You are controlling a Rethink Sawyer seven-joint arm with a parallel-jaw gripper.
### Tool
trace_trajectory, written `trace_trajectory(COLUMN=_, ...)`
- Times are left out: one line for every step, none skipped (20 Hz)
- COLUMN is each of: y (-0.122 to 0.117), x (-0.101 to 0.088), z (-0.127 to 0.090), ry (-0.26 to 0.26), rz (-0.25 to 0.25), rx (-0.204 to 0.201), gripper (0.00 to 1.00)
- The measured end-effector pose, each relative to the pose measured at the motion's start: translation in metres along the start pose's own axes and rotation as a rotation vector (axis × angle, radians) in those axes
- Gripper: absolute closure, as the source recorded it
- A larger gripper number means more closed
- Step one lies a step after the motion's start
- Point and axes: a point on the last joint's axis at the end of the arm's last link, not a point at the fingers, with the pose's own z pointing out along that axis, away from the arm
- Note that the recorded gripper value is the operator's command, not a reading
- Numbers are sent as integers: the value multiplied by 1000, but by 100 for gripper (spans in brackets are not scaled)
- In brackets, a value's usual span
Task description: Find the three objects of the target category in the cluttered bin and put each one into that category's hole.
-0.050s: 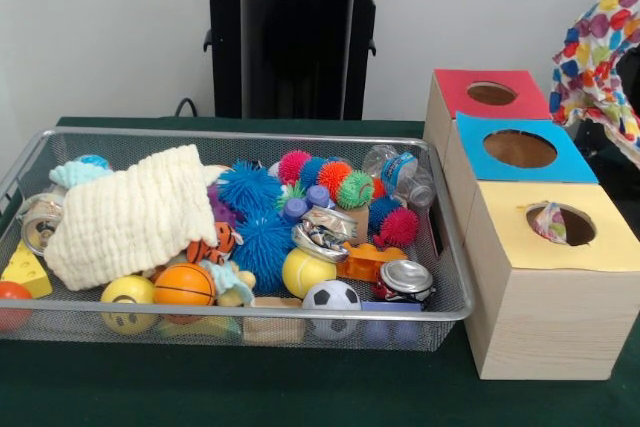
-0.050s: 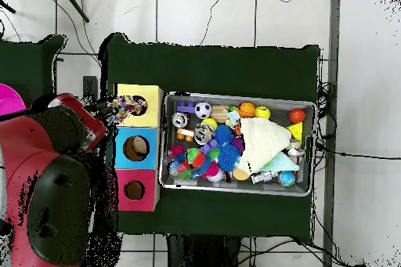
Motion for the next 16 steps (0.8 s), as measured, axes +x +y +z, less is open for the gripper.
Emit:
trace_trajectory(y=1, x=0, z=1, ry=-5, rz=2, rx=-4, gripper=100)
trace_trajectory(y=1, x=-1, z=1, ry=-7, rz=4, rx=-6, gripper=100)
trace_trajectory(y=1, x=-1, z=1, ry=-9, rz=5, rx=-7, gripper=100)
trace_trajectory(y=2, x=-1, z=1, ry=-10, rz=8, rx=-9, gripper=100)
trace_trajectory(y=2, x=-1, z=2, ry=-11, rz=11, rx=-12, gripper=100)
trace_trajectory(y=2, x=-1, z=2, ry=-10, rz=14, rx=-13, gripper=100)
trace_trajectory(y=2, x=-1, z=2, ry=-6, rz=19, rx=-16, gripper=100)
trace_trajectory(y=3, x=-1, z=3, ry=-3, rz=22, rx=-17, gripper=100)
trace_trajectory(y=3, x=-1, z=3, ry=0, rz=26, rx=-19, gripper=100)
trace_trajectory(y=3, x=0, z=4, ry=3, rz=30, rx=-21, gripper=100)
trace_trajectory(y=4, x=0, z=4, ry=8, rz=35, rx=-23, gripper=100)
trace_trajectory(y=4, x=1, z=5, ry=12, rz=39, rx=-24, gripper=100)
trace_trajectory(y=4, x=1, z=6, ry=15, rz=43, rx=-25, gripper=100)
trace_trajectory(y=3, x=2, z=7, ry=19, rz=49, rx=-24, gripper=100)
trace_trajectory(y=2, x=2, z=7, ry=21, rz=51, rx=-23, gripper=100)
trace_trajectory(y=1, x=3, z=9, ry=25, rz=57, rx=-21, gripper=100)
